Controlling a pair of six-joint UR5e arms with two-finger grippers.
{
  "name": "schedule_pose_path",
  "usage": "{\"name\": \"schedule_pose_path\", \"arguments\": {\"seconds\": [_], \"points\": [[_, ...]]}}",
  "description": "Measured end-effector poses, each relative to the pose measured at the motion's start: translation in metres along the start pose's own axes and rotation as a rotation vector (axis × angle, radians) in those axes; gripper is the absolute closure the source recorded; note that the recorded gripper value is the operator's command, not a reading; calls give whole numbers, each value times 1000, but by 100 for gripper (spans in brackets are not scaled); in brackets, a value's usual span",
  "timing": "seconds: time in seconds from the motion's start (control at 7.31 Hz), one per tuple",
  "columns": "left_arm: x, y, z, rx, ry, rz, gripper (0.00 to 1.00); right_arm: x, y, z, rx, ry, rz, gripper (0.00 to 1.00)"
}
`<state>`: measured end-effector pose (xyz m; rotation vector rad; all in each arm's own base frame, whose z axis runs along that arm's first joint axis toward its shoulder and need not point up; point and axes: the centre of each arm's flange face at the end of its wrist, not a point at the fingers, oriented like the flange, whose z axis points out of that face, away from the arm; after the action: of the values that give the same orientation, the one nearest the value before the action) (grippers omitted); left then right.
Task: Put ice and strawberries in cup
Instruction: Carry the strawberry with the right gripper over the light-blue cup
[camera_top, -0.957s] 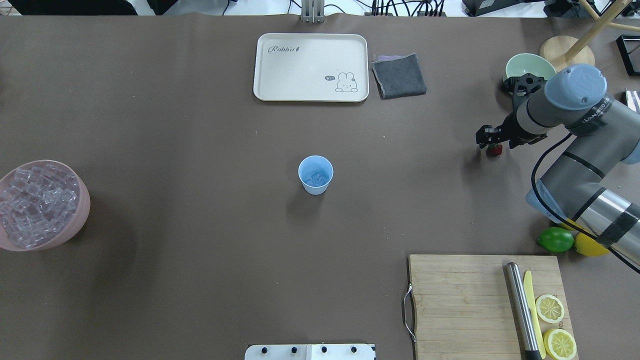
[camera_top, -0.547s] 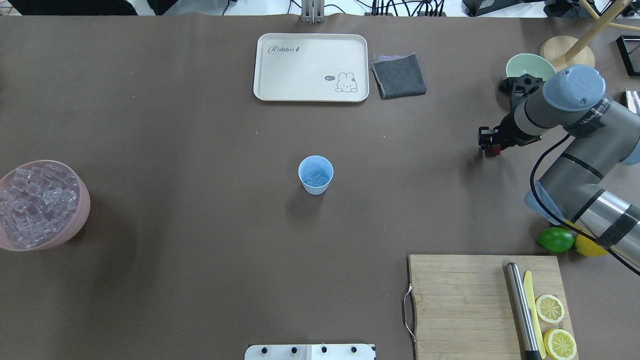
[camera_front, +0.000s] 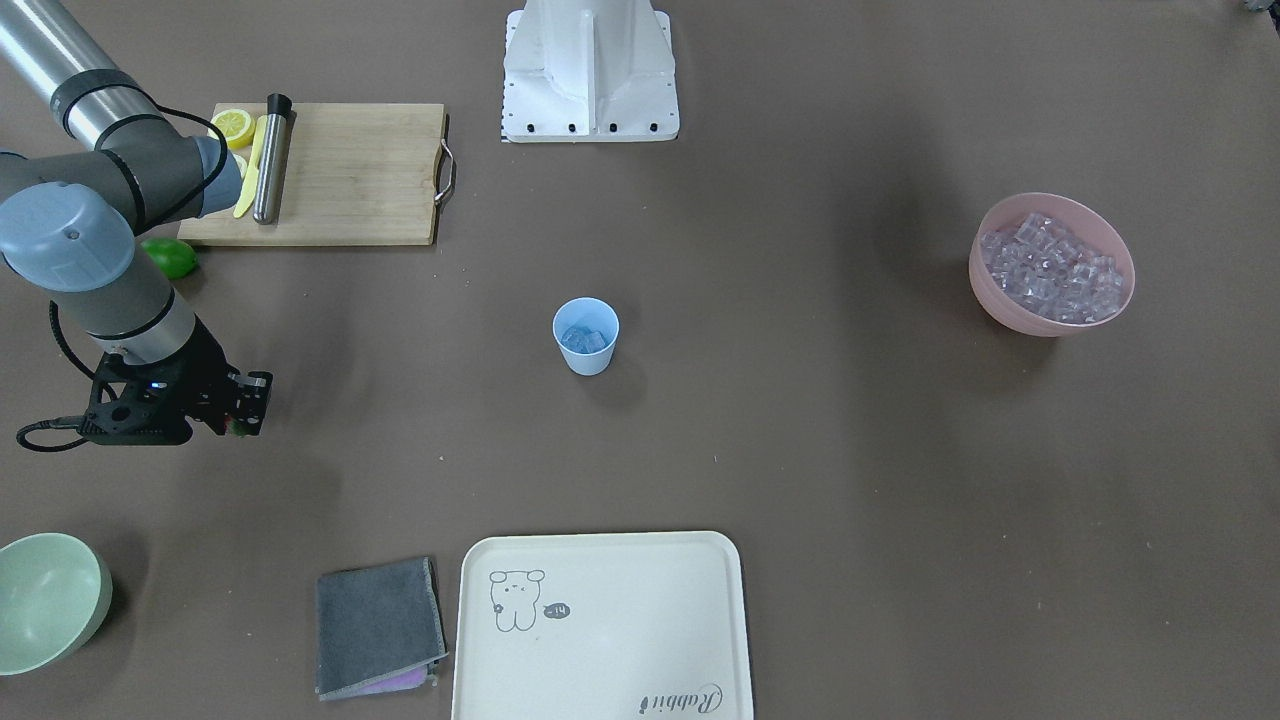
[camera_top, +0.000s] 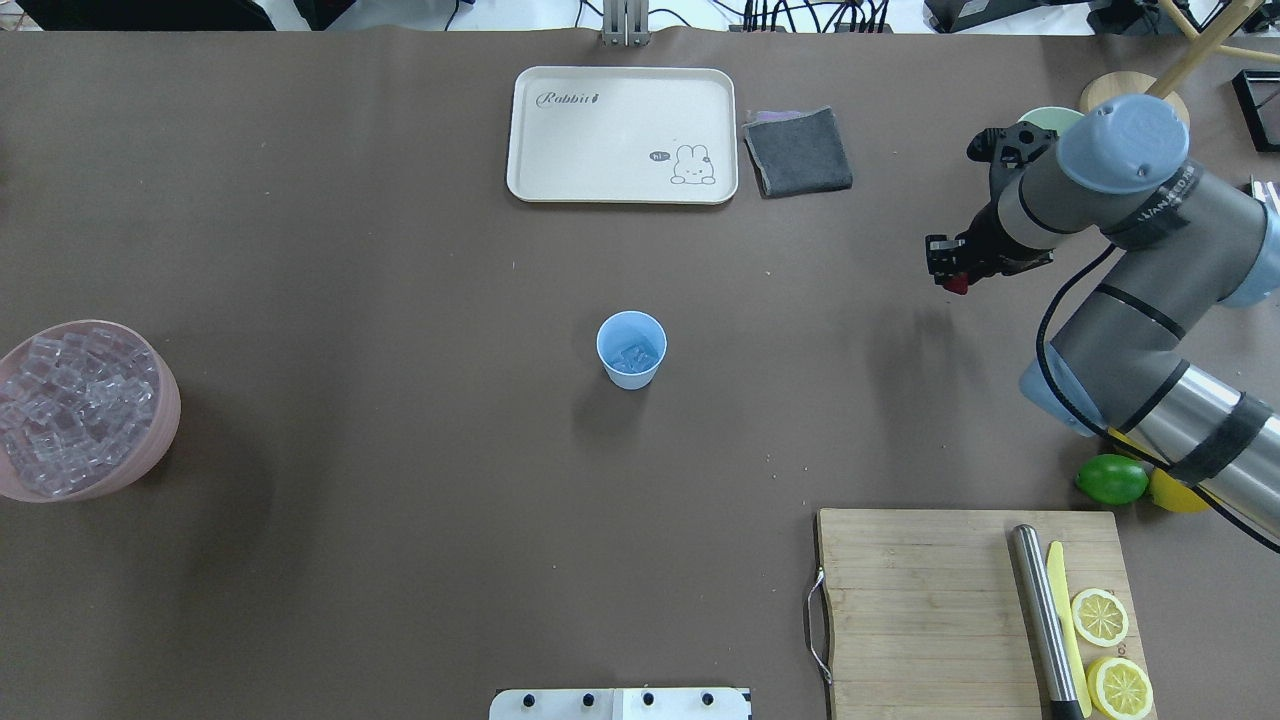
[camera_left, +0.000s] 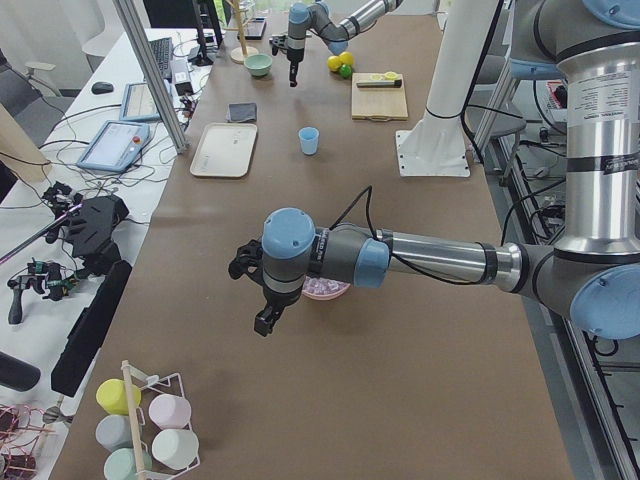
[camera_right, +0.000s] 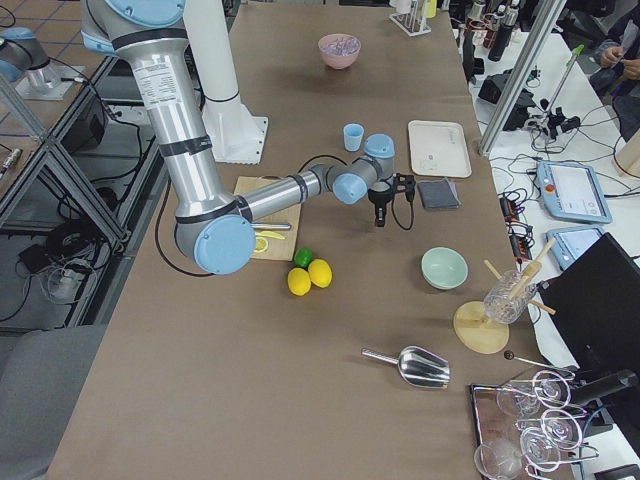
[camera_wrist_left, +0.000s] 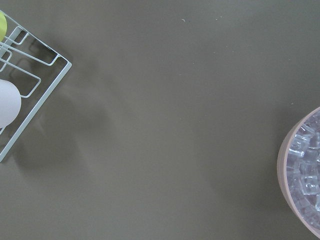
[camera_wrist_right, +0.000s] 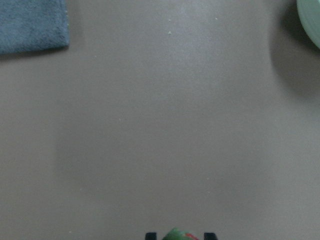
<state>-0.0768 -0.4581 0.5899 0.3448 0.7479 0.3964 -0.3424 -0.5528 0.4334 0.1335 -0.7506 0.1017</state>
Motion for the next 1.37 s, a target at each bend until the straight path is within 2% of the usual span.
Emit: {"name": "schedule_pose_path", "arguments": {"seconds": [0.14,0.27,0.41,0.68,0.82,1.09,1.37], "points": [[1,0,1,-2,1,2,1,-27,-6,-19,7,-5,4,100],[1,-1,2,-3,2,4,1,-62,-8,-40,22,-40,-3,100],[2,0,3,-5,4,4,1,-104,-2,-60,32,-90,-11,100],[4,-1,7,-14,9,8,1,-195,25,-87,39,-183,36,100],[5,-1,10,-19,12,10,1,-235,46,-90,55,-196,55,100],[6,2,12,-23,14,10,1,-296,89,-89,57,-174,49,100],[6,6,13,-24,15,10,1,-329,123,-82,66,-152,48,100]]}}
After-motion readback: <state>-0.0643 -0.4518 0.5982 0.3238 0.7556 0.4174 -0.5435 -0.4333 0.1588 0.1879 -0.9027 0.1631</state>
